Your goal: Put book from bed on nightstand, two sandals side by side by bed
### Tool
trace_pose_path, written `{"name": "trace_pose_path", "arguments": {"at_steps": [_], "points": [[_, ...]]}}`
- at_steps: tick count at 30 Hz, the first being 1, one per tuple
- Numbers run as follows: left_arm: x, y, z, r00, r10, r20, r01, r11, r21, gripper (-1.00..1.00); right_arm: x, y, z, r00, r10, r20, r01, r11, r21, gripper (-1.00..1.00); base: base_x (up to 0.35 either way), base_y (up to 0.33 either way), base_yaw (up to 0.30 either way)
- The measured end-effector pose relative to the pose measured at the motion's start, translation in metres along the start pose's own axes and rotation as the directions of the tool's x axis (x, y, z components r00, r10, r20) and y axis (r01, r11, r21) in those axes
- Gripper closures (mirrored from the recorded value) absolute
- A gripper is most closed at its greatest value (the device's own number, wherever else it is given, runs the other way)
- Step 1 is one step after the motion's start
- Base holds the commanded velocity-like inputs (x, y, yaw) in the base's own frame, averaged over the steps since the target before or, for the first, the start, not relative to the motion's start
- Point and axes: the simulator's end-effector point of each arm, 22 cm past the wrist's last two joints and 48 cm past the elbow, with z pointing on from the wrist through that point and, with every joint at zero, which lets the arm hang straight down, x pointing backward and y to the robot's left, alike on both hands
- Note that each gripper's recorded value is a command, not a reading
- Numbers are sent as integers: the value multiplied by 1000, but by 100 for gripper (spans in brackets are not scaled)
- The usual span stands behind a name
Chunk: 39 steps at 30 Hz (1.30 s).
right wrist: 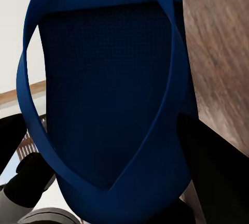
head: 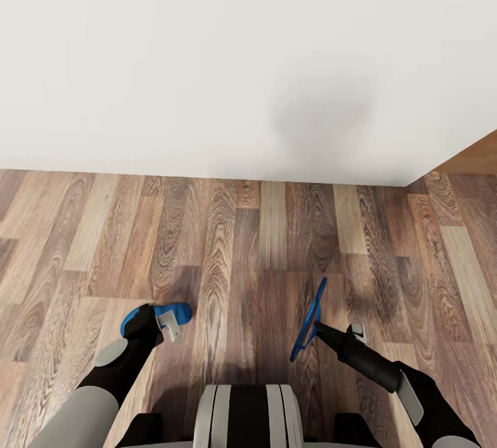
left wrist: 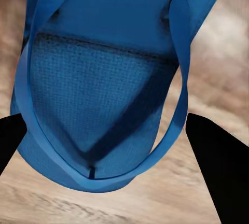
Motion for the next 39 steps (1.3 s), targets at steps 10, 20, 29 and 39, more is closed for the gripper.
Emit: {"name": "trace_pose_path", "arguments": {"at_steps": [10,20,29,39], "points": [[-9,8,-13,1000,-9,22,9,1000,-19,100,-5,13,0,1000,-23,5,23,1000,-16,100,0,0,0],[-1,25,-31,999,-52,-6,52,997,-56,100,-11,33,1,998,-55,12,55,998,-39,100,0,0,0],[-4,40,-47,998,-64,11,65,994,-87,100,-17,52,1,996,-88,21,89,994,-59,100,0,0,0],[-10,63,-72,995,-82,49,88,987,-134,100,-21,72,1,992,-119,29,121,989,-81,100,0,0,0]]}}
